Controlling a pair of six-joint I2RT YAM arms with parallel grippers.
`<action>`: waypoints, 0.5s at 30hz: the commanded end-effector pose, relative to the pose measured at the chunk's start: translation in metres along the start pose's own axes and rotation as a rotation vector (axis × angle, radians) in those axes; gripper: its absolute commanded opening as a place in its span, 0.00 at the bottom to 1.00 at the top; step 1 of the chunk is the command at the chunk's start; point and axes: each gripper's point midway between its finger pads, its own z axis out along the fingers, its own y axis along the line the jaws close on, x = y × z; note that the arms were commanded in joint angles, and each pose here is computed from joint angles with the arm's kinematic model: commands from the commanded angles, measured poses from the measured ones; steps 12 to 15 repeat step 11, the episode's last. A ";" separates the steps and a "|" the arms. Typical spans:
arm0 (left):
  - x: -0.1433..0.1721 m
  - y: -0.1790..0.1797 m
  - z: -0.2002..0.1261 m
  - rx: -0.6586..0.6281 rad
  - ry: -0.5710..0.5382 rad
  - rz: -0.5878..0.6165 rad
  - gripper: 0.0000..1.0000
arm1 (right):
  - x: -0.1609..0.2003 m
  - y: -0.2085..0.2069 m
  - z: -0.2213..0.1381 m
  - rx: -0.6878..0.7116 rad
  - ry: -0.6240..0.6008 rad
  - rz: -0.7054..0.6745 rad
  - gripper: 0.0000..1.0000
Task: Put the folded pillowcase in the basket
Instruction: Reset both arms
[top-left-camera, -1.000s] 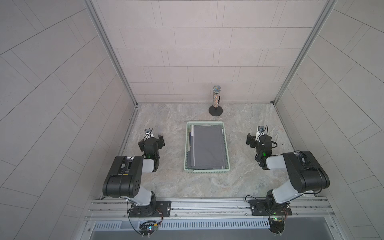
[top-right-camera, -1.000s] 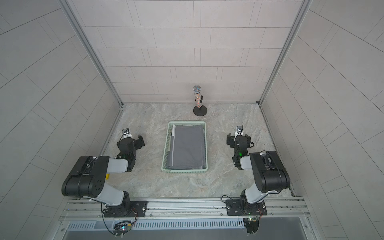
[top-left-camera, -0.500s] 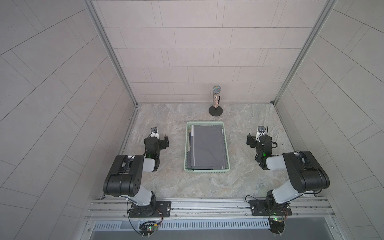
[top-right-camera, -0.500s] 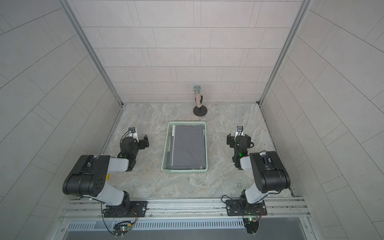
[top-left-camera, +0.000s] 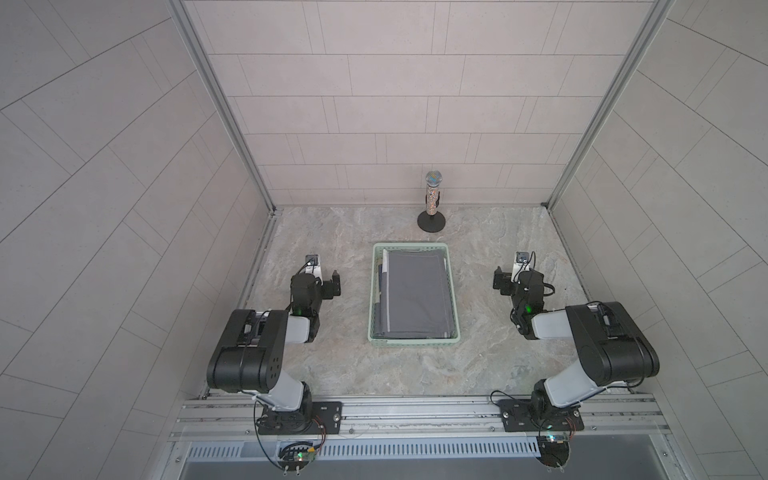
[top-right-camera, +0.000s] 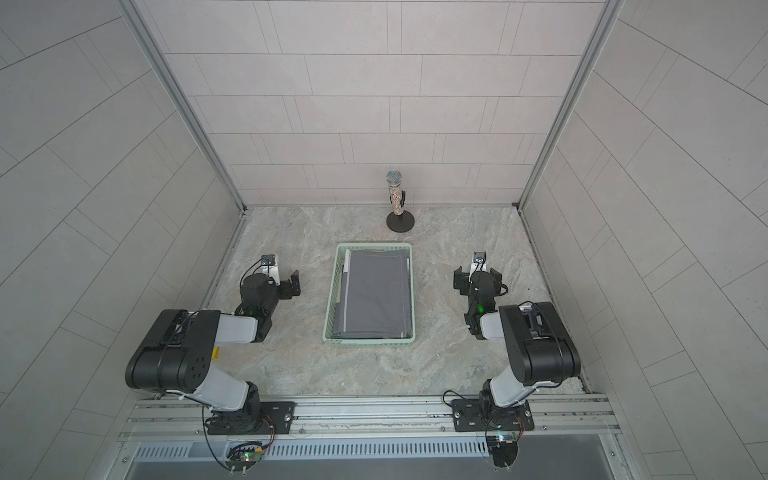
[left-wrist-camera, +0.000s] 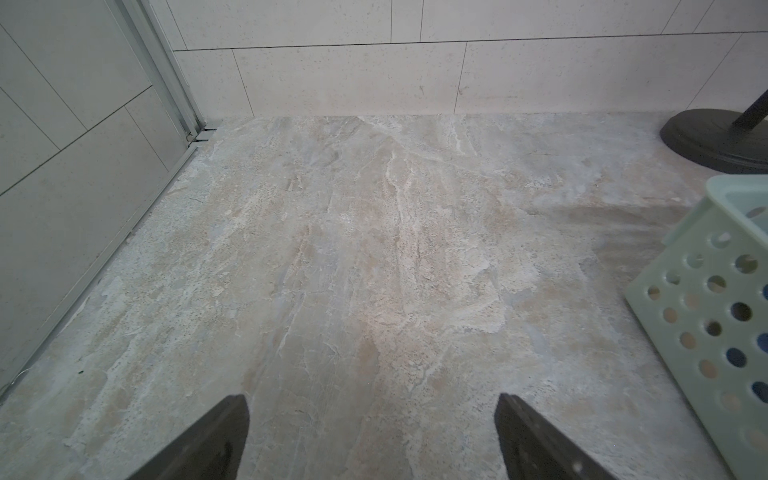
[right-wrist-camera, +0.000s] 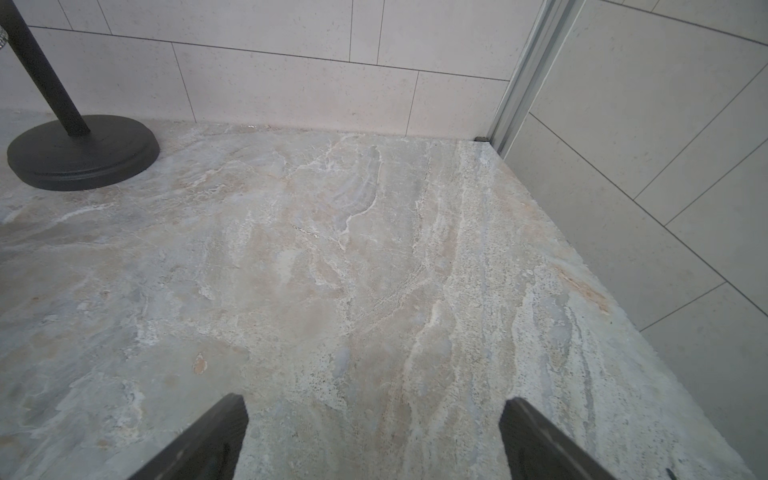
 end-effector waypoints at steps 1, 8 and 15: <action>-0.009 0.000 0.002 0.000 -0.028 0.009 1.00 | -0.001 -0.001 -0.001 0.007 -0.008 0.009 1.00; -0.008 0.016 0.009 -0.083 0.004 -0.035 1.00 | -0.001 -0.001 -0.001 0.008 -0.009 0.010 1.00; -0.009 0.015 0.008 -0.077 -0.003 -0.032 1.00 | -0.001 -0.001 -0.001 0.008 -0.010 0.010 1.00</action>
